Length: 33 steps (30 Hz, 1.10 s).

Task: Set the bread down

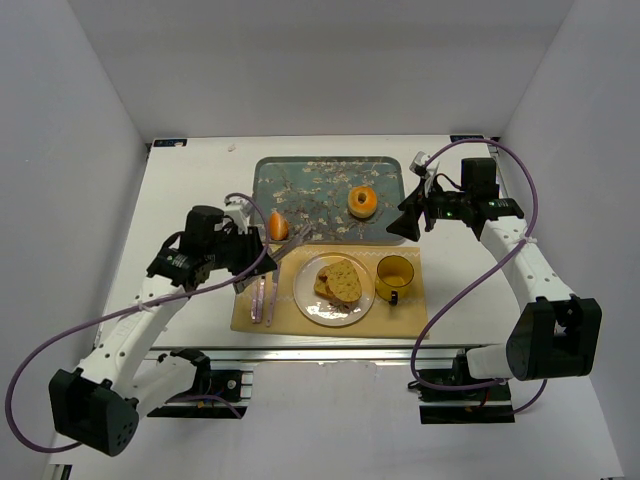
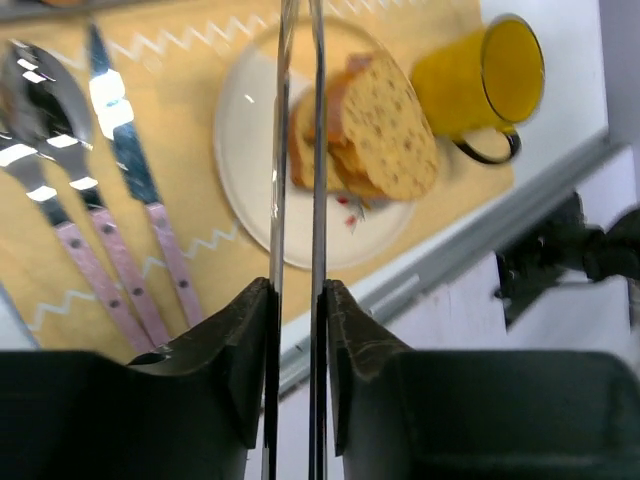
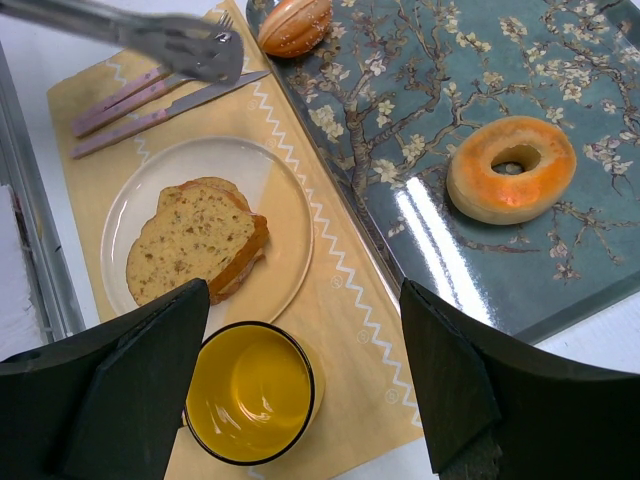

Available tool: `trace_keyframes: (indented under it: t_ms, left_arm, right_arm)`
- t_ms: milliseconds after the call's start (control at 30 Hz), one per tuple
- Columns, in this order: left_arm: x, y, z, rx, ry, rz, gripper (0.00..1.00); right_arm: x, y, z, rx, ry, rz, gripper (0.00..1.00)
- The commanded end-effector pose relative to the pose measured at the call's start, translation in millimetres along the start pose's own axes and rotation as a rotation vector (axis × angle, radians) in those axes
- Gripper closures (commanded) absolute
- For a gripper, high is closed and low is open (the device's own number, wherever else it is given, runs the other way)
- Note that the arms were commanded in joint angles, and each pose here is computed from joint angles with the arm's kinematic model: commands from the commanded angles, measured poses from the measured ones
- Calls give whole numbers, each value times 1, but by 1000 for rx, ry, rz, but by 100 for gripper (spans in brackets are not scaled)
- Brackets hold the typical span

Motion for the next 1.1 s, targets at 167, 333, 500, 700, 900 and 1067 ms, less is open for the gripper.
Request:
trace_keyframes:
  t_ms: [167, 333, 500, 700, 900, 1067]
  left_arm:
    - [-32, -91, 72, -73, -327, -403, 80]
    - [-37, -119, 137, 25, -481, -508, 85]
    - [-21, -118, 184, 126, -593, -491, 85]
    - [7, -99, 220, 95, -625, -428, 54]
    - [13, -89, 231, 45, -651, -419, 38]
    - [-8, -98, 220, 31, -700, -522, 2]
  right_arm:
    - [-4, -9, 1, -38, -6, -32, 18]
    - [-6, -12, 3, -55, -13, -35, 18]
    - [-8, -12, 5, -56, -11, -33, 18]
    - [-10, -9, 9, -62, -6, -23, 18]
    - [-10, -8, 9, -64, -9, -13, 17]
    - [-5, 5, 0, 51, 42, 43, 11]
Point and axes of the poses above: each gripper's point midway between its finger pads, its own x axis out along the fingers, its own z axis along the line the jaws close on, y = z × x, the point moved 5 cm from there along -x, back along the fingers, and after that the axes turned 15 degrees about -x, right-handed, at the moved point
